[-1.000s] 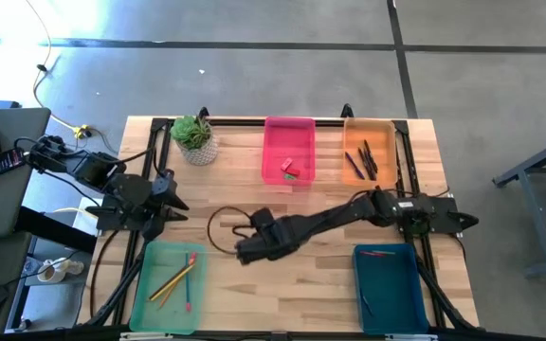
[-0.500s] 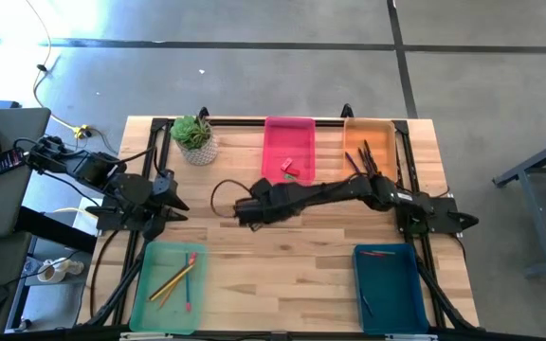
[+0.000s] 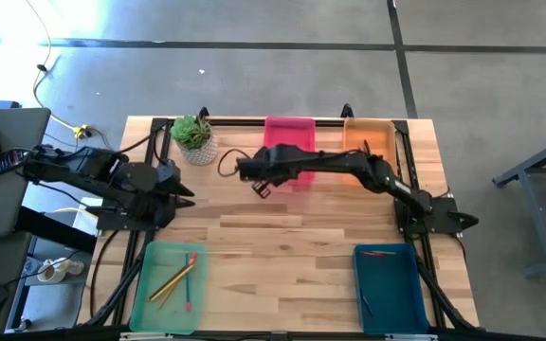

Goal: Sort crayons/erasers/pens/pencils in bins
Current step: Put the yellow eraser into the pink bin

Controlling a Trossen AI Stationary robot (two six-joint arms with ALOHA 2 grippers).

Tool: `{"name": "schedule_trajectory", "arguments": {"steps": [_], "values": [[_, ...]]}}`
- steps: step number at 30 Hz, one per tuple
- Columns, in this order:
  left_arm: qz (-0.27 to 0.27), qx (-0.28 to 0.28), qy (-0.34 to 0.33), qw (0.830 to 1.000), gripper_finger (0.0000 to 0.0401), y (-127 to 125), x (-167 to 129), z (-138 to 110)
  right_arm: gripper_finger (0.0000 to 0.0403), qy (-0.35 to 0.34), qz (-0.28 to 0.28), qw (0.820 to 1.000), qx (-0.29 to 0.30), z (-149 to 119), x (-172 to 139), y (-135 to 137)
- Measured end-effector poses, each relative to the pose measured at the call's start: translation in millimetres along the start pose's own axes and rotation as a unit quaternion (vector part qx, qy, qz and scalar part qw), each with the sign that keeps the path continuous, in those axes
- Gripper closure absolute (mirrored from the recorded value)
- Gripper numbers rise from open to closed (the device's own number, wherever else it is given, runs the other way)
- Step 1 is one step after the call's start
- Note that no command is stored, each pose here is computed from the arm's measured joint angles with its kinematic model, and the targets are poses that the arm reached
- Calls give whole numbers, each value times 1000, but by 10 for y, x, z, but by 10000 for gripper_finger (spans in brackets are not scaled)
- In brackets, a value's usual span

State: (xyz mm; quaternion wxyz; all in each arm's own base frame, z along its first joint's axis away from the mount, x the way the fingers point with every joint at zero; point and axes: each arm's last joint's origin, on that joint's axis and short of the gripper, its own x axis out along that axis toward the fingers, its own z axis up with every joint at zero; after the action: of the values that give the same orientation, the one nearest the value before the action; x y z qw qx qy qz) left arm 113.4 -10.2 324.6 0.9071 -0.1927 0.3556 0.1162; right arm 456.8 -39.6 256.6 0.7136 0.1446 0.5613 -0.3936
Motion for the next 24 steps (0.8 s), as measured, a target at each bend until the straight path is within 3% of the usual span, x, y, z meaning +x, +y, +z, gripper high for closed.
{"name": "schedule_trajectory", "arguments": {"steps": [5,9,24], "values": [[1,-9,-30,1000,272,18,6,71,359,11,-6,1000,-16,174,122,-225],[-11,-17,-52,998,272,24,54,120,359,26,20,999,-22,310,300,-382],[-26,-55,-108,992,272,158,455,104,359,88,74,993,-36,445,847,-721]]}}
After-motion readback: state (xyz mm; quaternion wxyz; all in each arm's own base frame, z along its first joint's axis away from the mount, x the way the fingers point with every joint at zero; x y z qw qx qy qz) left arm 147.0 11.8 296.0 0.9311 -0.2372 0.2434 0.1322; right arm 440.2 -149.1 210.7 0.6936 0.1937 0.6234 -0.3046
